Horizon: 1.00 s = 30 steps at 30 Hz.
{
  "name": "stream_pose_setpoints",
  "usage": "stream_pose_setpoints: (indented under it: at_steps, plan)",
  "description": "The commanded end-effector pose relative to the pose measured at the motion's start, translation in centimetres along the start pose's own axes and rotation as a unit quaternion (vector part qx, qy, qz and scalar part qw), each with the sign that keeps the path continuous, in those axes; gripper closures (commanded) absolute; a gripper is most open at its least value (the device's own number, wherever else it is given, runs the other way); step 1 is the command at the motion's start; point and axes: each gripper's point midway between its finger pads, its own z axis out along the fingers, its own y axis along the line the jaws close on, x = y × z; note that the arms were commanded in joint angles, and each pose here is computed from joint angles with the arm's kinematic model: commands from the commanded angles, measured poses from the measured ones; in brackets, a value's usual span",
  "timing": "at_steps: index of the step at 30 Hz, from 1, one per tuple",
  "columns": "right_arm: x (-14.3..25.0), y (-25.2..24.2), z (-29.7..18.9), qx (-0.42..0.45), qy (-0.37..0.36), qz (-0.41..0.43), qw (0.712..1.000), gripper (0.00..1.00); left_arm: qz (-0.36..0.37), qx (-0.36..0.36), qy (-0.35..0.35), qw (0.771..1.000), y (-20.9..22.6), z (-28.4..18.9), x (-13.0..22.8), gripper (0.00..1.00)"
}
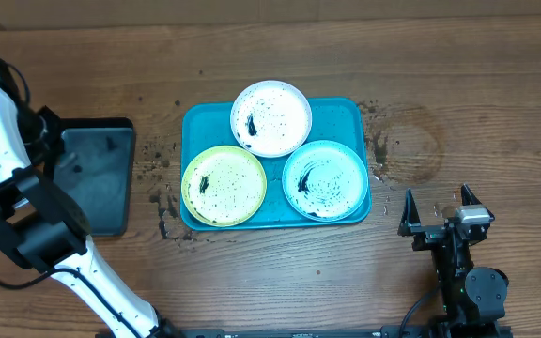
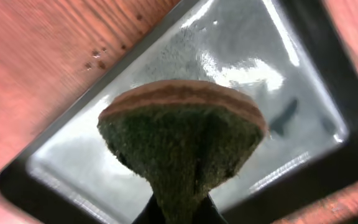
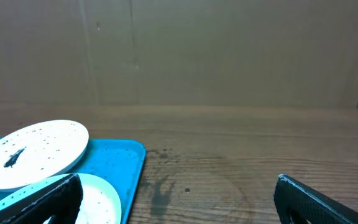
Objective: Clean dirty plates on tray and stack at the side
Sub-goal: 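Grasp the green sponge with the left gripper and dip it in water, then carry the sponge with the left gripper onto the yellow plate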
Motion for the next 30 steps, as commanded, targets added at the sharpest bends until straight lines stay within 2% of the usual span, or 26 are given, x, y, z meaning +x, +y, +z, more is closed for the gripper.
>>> stream_pose_setpoints:
  at_steps: [1, 5, 13, 18, 21, 24, 28, 30]
  plan:
    - [0.3, 0.1, 0.0, -0.002, 0.000, 0.000, 1.000, 0.00, -0.021, -0.016, 0.057, 0.998, 0.7, 3.9, 2.9, 0.96]
    - [0.3, 0.1, 0.0, -0.002, 0.000, 0.000, 1.000, 0.00, -0.016, -0.020, 0.070, 0.997, 1.2, 3.0, 3.4, 0.96]
    - [0.3, 0.1, 0.0, -0.002, 0.000, 0.000, 1.000, 0.00, -0.014, -0.015, 0.056, 0.998, 1.1, -4.2, 3.0, 0.96]
    - [0.3, 0.1, 0.0, -0.002, 0.000, 0.000, 1.000, 0.00, 0.000, -0.016, 0.049, 0.999, -0.2, -1.6, 2.8, 0.96]
    - [0.3, 0.1, 0.0, -0.002, 0.000, 0.000, 1.000, 0.00, 0.007, 0.008, 0.092, 0.996, -1.6, 2.3, 5.0, 0.96]
    - [0.3, 0.1, 0.0, -0.002, 0.000, 0.000, 1.000, 0.00, 0.021, 0.023, 0.110, 0.993, -2.3, 4.0, 6.2, 0.96]
    - [0.3, 0.1, 0.0, -0.002, 0.000, 0.000, 1.000, 0.00, 0.039, 0.039, 0.106, 0.993, -2.6, 1.6, 5.6, 0.96]
    - [0.3, 0.1, 0.0, -0.002, 0.000, 0.000, 1.000, 0.00, 0.039, 0.048, 0.094, 0.994, -2.9, -2.2, 5.0, 0.96]
